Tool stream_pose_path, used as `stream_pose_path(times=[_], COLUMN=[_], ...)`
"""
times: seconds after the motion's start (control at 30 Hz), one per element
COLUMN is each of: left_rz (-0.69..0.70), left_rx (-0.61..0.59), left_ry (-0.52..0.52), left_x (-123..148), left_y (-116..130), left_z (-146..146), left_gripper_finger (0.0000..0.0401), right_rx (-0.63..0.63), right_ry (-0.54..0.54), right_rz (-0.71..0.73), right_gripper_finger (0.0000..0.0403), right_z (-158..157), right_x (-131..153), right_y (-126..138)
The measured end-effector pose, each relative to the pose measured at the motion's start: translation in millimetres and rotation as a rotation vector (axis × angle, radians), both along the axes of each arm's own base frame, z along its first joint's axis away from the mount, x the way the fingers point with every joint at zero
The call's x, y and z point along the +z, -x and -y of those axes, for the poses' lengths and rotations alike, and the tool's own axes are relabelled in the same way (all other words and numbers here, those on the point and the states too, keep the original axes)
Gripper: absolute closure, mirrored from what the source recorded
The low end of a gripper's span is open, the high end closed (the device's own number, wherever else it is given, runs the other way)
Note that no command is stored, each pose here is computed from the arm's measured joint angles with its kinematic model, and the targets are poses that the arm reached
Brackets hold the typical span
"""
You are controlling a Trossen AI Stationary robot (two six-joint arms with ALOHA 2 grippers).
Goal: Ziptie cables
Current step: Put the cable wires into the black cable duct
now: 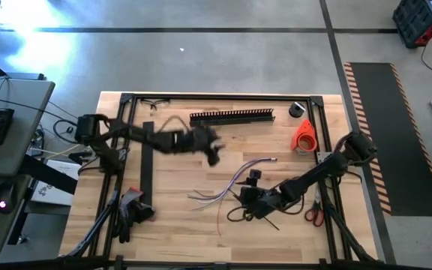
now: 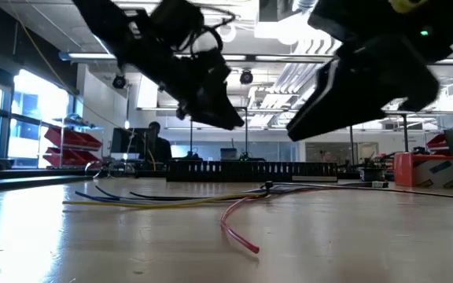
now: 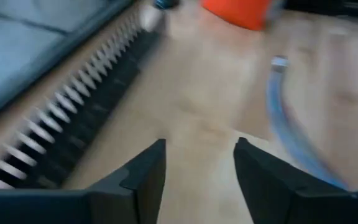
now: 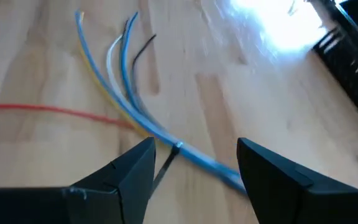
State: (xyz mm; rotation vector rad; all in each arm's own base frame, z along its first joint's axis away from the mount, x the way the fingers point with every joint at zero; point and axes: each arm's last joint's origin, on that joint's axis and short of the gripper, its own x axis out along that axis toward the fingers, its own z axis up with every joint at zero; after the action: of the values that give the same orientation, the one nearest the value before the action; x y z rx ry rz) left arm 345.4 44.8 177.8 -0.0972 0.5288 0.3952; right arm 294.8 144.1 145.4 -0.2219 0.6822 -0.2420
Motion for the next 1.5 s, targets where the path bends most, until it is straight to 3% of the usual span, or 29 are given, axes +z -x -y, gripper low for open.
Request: stream_pose_path(times=[0.13,0.3,0.47,0.57,0.7,0.87,1.03,1.1,1.37,1.5], left_rz=[0.002,-0.073,-0.168,-0.201,-0.278,-0.312,-0.33,-0.341,-0.467,-0.469], left_rx=[0.01,-0.043,-0.074,-0.112,-0.036,-0.053,-0.121,-0.137,-0.127,-0.142], left_ry=[-0.104,-0.077,-0.121,-0.087,-0.078,-0.142,-0.135,-0.117,-0.066,-0.013], left_x=[4.7,-6.8,-27.5,-45.2,-70.3,-74.5,-75.2,-73.9,-65.9,-66.9], left_y=[8.2,26.0,33.2,33.2,31.8,24.1,16.8,14.9,13.2,11.4], left_z=[-54.9,-100.6,-122.0,-126.5,-128.9,-116.8,-96.1,-85.8,-20.7,10.4], left_gripper_finger=[0.0212,0.0201,0.0201,0.0201,0.0206,0.0255,0.0365,0.0391,0.0399,0.0399], right_rx=[0.019,0.095,0.152,0.172,0.221,0.241,0.245,0.248,0.12,0.099], right_ry=[-0.019,-0.138,-0.204,-0.24,-0.283,-0.267,-0.214,-0.198,-0.105,-0.065], right_rz=[0.019,0.021,0.009,-0.01,-0.019,-0.008,-0.001,-0.018,-0.142,-0.265], right_gripper_finger=[0.0194,0.0194,0.0194,0.0194,0.0194,0.0194,0.0194,0.0194,0.0194,0.0194], right_z=[14.3,31.9,40.5,38.1,24.9,8.5,4.3,6.1,25.1,34.9], right_x=[1.8,-5.9,-9.6,-10.8,-10.8,-10.1,-9.1,-3.1,44.7,52.7], right_y=[-12.7,-30.3,-36.9,-35.5,-31.3,-25.1,-22.7,-19.1,22.8,43.3])
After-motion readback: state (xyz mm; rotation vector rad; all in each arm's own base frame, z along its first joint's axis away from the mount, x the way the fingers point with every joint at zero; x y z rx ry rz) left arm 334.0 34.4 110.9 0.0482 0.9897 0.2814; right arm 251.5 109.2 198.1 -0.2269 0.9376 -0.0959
